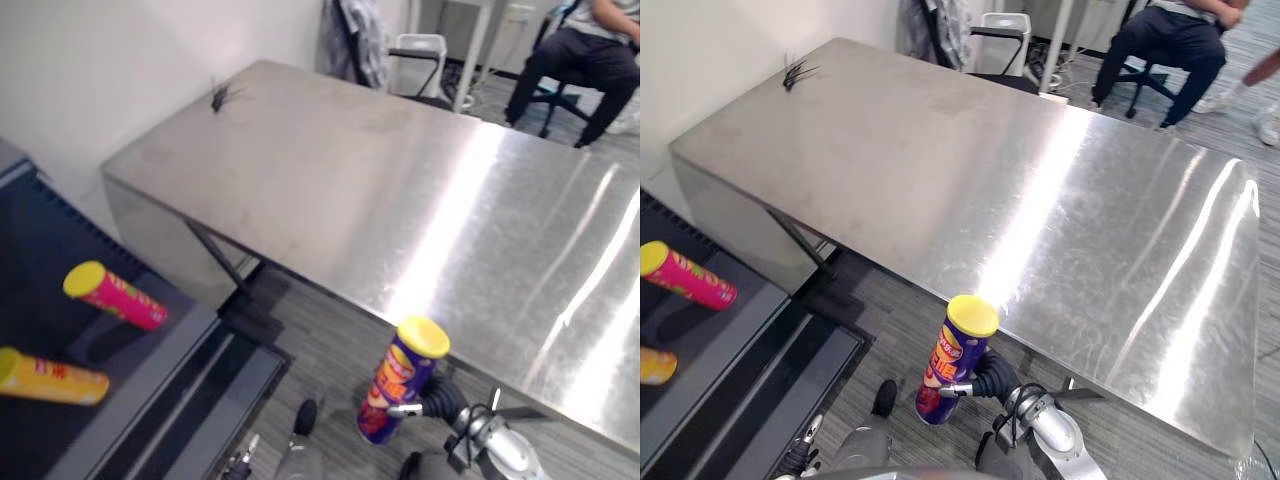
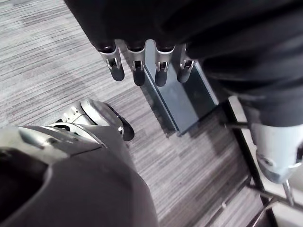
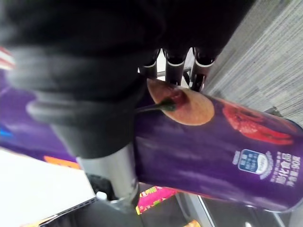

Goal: Put the gum and the chips on the shelf.

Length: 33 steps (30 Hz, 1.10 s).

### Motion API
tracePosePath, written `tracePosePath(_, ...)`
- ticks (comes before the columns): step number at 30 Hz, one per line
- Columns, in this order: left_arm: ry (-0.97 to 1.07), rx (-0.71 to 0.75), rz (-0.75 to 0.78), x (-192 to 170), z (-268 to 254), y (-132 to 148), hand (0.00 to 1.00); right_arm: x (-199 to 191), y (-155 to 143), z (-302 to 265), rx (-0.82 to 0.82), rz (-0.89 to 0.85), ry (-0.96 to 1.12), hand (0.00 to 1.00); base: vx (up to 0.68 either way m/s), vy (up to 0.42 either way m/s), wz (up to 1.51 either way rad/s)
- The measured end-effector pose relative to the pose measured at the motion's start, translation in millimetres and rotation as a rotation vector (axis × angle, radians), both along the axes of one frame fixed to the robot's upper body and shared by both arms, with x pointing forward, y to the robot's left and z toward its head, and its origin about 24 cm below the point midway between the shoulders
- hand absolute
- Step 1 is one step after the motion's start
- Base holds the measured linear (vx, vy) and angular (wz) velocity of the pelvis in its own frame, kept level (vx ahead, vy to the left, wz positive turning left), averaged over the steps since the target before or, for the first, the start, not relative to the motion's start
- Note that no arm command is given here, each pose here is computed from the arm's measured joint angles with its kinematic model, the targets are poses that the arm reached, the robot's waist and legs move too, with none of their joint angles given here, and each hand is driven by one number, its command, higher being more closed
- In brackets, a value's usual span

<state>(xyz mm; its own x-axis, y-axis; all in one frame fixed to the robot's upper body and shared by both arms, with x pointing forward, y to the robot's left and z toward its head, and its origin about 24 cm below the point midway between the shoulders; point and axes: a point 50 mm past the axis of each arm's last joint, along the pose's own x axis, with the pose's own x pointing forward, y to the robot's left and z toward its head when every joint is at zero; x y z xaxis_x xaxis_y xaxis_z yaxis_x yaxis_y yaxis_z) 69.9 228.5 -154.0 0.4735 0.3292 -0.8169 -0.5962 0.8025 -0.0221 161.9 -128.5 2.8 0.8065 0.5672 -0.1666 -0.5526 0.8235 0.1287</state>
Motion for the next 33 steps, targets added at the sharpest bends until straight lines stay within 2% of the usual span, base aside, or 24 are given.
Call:
tracePosePath(4,-0.078,-0.001,-0.010,16.8,6.6,-7.0,0.00,0.8,-10.2,2.2,-0.008,-0.056,-0.025,1.00,0.03,-0.095,1.00)
tracePosePath(7,-0.137,0.024,-0.122,38.5,14.1,-11.5,0.00,3.3,-8.2,1.0,0.028,-0.107,-0.016,1.00,-0.08,-0.080,1.70)
tracePosePath(8,-0.121,0.014,-0.129,37.2,11.6,-16.2,0.00,5.4,-9.0,2.6,0.046,-0.125,-0.026,1.00,-0.11,-0.124,1.73)
tracePosePath(11,-0.074,0.000,-0.270,35.9,6.1,-34.5,0.00,1.3,-26.1,-0.2,0.020,-0.202,-0.009,1.00,-0.03,-0.029,1.40)
tracePosePath(17,-0.050,0.003,-0.333,31.4,4.1,-35.2,0.00,0.8,-29.1,-2.1,0.003,-0.206,0.002,1.00,-0.06,0.089,0.60)
tracePosePath(21,-0.073,0.015,-0.326,39.8,7.1,-30.7,0.00,2.6,-17.1,-9.2,0.013,-0.159,0.030,1.00,-0.07,0.131,0.01)
tracePosePath(27,-0.112,0.015,-0.200,43.2,10.9,-17.8,0.00,9.9,1.8,-7.4,0.037,-0.100,0.017,1.00,-0.07,0.093,-0.81)
tracePosePath(32,-0.134,0.026,-0.183,41.8,14.5,-13.7,0.00,2.0,-6.6,-13.3,0.032,-0.168,0.052,1.00,-0.02,0.140,0.08)
tracePosePath(33,-0.129,0.026,-0.186,39.8,15.1,-11.9,0.00,-6.5,-14.4,-18.2,0.033,-0.229,0.084,1.00,0.06,0.191,0.98)
